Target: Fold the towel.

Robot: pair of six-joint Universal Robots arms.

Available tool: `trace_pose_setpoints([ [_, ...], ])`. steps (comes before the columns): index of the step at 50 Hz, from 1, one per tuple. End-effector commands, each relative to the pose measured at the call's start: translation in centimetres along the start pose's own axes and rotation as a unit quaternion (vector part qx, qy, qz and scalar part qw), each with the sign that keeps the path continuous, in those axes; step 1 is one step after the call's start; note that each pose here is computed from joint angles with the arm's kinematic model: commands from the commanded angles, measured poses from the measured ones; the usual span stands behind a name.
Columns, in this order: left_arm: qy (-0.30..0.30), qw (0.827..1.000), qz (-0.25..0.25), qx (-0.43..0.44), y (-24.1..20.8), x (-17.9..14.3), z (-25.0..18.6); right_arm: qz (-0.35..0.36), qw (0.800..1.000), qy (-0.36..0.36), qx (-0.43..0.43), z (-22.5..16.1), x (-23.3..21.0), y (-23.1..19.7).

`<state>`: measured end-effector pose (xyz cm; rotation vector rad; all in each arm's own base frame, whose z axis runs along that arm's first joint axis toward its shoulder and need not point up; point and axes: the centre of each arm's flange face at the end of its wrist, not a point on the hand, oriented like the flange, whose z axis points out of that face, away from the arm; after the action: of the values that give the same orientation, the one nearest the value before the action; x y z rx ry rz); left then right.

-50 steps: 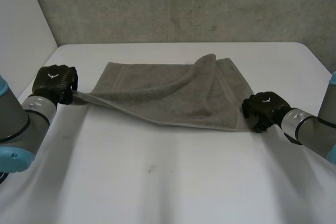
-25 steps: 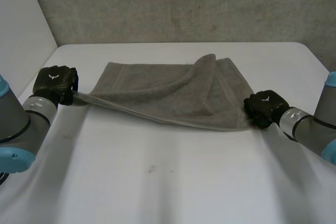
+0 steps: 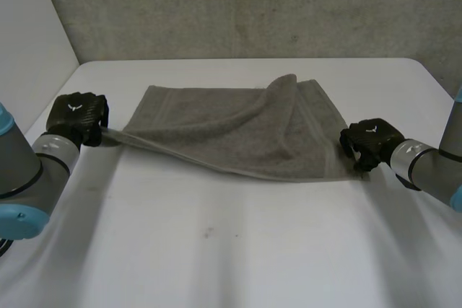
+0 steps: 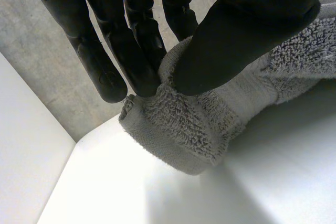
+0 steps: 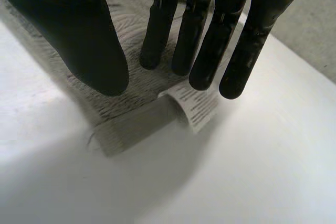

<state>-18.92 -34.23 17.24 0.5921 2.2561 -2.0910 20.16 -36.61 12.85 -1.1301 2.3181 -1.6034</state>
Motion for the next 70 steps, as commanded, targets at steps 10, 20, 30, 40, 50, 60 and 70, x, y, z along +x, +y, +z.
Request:
trace_pose_setpoints([
  [10, 0.003, 1.000, 0.001, 0.000, 0.0, 0.2, -0.1, 0.005, 1.000, -0.012, -0.013, 1.0, -0.5, 1.3],
  [20, 0.003, 1.000, 0.001, 0.000, 0.0, 0.2, -0.1, 0.005, 1.000, -0.009, -0.013, 1.3, -0.3, 1.5],
  [30, 0.002, 1.000, 0.001, 0.002, 0.0, 0.2, 0.0, 0.001, 1.000, 0.008, -0.001, 2.1, 0.6, 0.9],
  [40, 0.003, 1.000, 0.001, 0.001, 0.0, 0.2, -0.1, 0.001, 0.999, 0.041, 0.026, 1.4, 1.6, -1.6],
  [50, 0.028, 0.999, 0.007, -0.042, 0.7, 1.6, -2.5, -0.012, 1.000, 0.026, -0.013, -2.2, 1.7, -3.3],
  [60, 0.063, 0.985, 0.074, -0.139, 0.5, 1.8, -8.7, -0.074, 0.975, -0.038, -0.204, -9.7, 3.5, -1.3],
  [70, 0.092, 0.972, 0.130, -0.171, -1.4, 2.1, -15.6, -0.104, 0.965, -0.041, -0.236, -14.9, 2.4, -1.7],
])
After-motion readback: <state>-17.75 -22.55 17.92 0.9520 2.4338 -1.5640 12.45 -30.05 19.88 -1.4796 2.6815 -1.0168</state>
